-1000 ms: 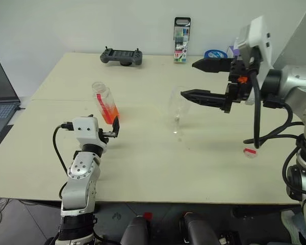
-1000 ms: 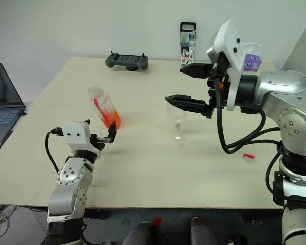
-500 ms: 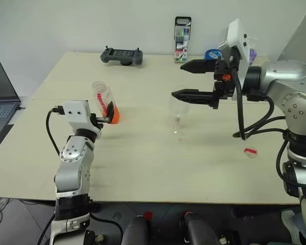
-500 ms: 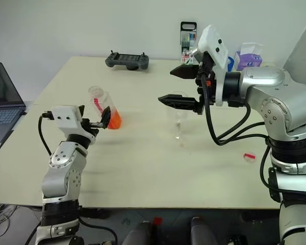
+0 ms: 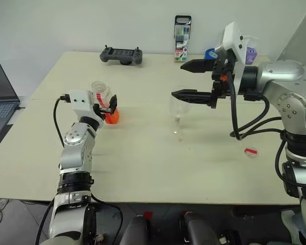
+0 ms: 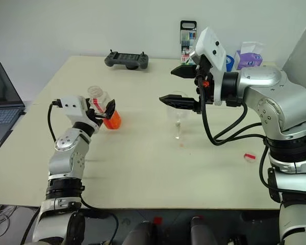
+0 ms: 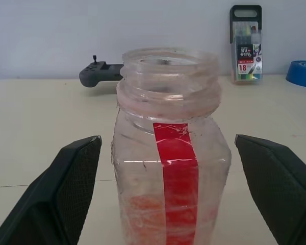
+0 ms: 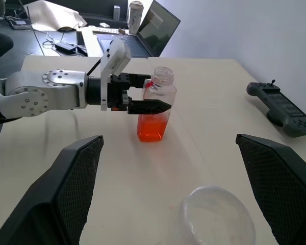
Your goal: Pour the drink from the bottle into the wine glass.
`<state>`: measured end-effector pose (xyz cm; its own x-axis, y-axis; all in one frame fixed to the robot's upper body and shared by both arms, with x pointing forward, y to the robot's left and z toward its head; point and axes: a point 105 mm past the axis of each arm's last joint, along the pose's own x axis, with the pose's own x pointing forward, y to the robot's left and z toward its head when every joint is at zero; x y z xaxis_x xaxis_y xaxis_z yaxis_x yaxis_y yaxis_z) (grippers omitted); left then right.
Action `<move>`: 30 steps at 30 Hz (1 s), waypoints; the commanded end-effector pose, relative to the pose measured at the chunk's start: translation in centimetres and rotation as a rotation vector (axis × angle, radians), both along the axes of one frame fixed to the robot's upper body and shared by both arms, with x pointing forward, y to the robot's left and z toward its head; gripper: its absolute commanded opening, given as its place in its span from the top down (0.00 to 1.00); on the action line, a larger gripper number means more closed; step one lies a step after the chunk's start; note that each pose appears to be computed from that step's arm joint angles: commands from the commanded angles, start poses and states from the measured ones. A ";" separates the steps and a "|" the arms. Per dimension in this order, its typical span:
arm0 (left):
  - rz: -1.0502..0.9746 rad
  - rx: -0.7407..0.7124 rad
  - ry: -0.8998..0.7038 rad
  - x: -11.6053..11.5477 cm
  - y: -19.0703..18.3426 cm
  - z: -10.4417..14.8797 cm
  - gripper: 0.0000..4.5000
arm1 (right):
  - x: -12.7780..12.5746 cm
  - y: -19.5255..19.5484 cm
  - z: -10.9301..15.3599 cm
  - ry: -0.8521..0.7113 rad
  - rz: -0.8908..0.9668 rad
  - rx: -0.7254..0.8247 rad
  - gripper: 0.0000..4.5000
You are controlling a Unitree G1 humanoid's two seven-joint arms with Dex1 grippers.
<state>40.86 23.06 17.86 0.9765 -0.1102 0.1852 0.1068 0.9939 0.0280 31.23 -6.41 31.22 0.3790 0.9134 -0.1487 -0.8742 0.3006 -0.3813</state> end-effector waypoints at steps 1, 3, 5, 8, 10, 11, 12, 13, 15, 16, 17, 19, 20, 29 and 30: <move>0.009 0.032 -0.059 0.4 0.2 1.7 0.00 | -0.9 0.1 1.4 -0.061 0.001 0.009 0.01; 0.010 0.026 -0.059 0.6 0.1 1.6 0.00 | -1.1 0.1 1.3 -0.056 -0.002 0.010 0.01; 0.006 0.023 -0.067 0.7 -0.1 1.6 0.09 | -1.2 0.2 1.4 -0.047 -0.006 0.020 0.00; 0.005 0.021 -0.071 1.1 -0.5 1.7 0.28 | -1.1 0.0 1.4 -0.038 -0.032 0.038 0.00; 0.022 0.018 -0.074 1.3 -0.4 1.8 0.42 | -0.9 -0.2 1.4 -0.043 -0.060 0.045 0.00; 0.025 0.016 -0.081 1.3 -0.4 1.9 0.51 | -0.8 -0.4 1.4 -0.044 -0.079 0.048 0.00; 0.026 0.014 -0.086 1.4 -0.4 2.0 0.57 | -0.7 -0.6 1.3 -0.045 -0.092 0.051 0.00; 0.020 -0.010 -0.099 1.5 -0.6 2.4 0.61 | -0.6 -1.0 1.3 -0.045 -0.118 0.056 0.00; -0.011 -0.038 -0.131 1.7 -1.4 3.8 0.61 | -0.5 -2.0 1.2 -0.042 -0.168 0.078 0.00; -0.024 -0.045 -0.147 1.8 -1.8 4.5 0.61 | -0.6 -2.5 1.2 -0.041 -0.190 0.090 0.00; -0.036 -0.044 -0.166 1.9 -2.2 5.5 0.61 | -0.7 -2.9 1.2 -0.038 -0.212 0.106 0.00; -0.058 -0.033 -0.193 1.8 -2.8 6.7 0.61 | -1.1 -3.4 1.0 -0.033 -0.240 0.123 0.00; -0.081 -0.009 -0.215 1.7 -3.5 7.6 0.61 | -1.3 -3.8 0.8 -0.036 -0.257 0.128 0.00; -0.349 0.504 -0.436 0.8 -12.7 11.8 0.61 | -4.7 -5.0 -5.6 -0.029 -0.401 0.246 0.00; -0.353 0.544 -0.453 0.8 -13.0 12.0 0.61 | -4.8 -5.1 -5.9 -0.032 -0.416 0.256 0.00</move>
<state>42.24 10.36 27.76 0.7534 -0.5610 0.3430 0.3330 0.7753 0.5366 27.02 -11.27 23.99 0.6977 0.7163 -0.0073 -0.7002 0.6798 -0.2183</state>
